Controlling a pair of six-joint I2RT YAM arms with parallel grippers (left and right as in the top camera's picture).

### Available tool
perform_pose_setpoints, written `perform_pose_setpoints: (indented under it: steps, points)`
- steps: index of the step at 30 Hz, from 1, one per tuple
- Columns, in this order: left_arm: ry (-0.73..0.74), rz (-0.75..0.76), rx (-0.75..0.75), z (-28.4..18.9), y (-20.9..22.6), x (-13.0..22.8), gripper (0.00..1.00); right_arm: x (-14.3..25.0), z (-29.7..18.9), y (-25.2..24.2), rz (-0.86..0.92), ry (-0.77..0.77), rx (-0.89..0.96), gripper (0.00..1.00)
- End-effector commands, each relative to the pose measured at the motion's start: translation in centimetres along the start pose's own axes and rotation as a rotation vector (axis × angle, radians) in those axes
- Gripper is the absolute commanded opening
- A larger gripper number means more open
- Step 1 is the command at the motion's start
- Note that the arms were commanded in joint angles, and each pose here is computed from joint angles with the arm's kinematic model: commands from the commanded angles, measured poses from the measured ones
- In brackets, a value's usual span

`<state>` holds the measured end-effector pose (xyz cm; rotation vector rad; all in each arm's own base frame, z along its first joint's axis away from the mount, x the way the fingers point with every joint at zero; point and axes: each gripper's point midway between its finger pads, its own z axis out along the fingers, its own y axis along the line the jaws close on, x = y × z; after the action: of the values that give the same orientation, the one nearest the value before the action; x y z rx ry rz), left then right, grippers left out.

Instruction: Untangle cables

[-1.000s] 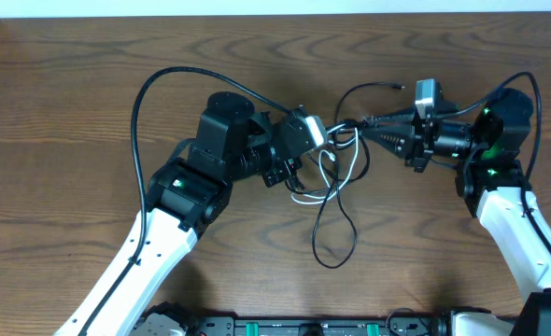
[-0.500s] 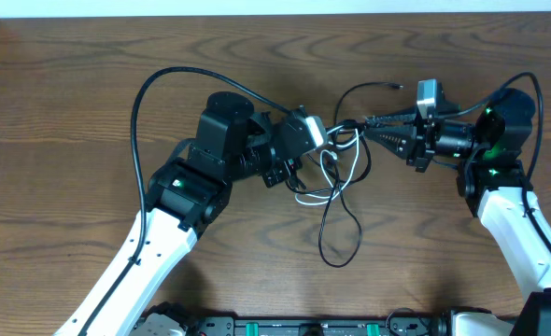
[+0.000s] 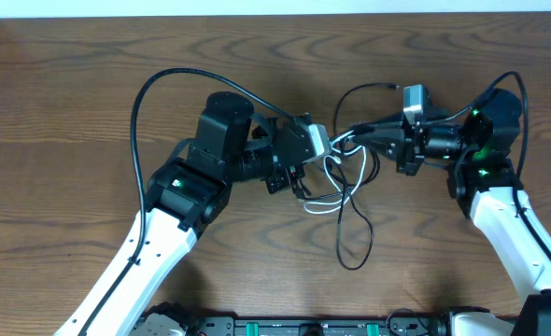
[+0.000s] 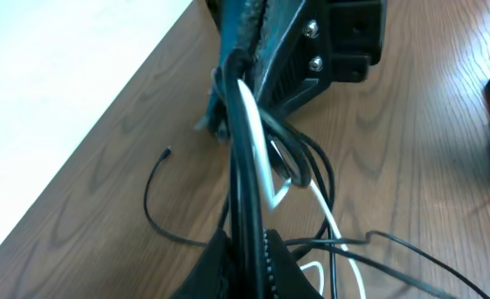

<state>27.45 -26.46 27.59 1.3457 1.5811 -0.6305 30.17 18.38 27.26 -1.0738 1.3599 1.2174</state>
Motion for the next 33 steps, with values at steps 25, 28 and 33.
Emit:
perform_pose_setpoints:
  steps: [25,28,33]
  points:
    - [0.096,-0.132,-0.172,-0.8,2.5,1.5,0.98,-0.7,0.2,-2.4,0.14,-0.018,0.155,0.01]
    - [0.062,-0.127,-0.124,-0.7,1.7,0.8,0.98,-0.7,-0.1,-3.5,0.182,-0.029,0.22,0.01]
    - [0.043,-0.206,-0.12,-0.7,1.7,0.5,0.98,-0.8,-0.5,-5.2,0.256,-0.055,0.321,0.01]
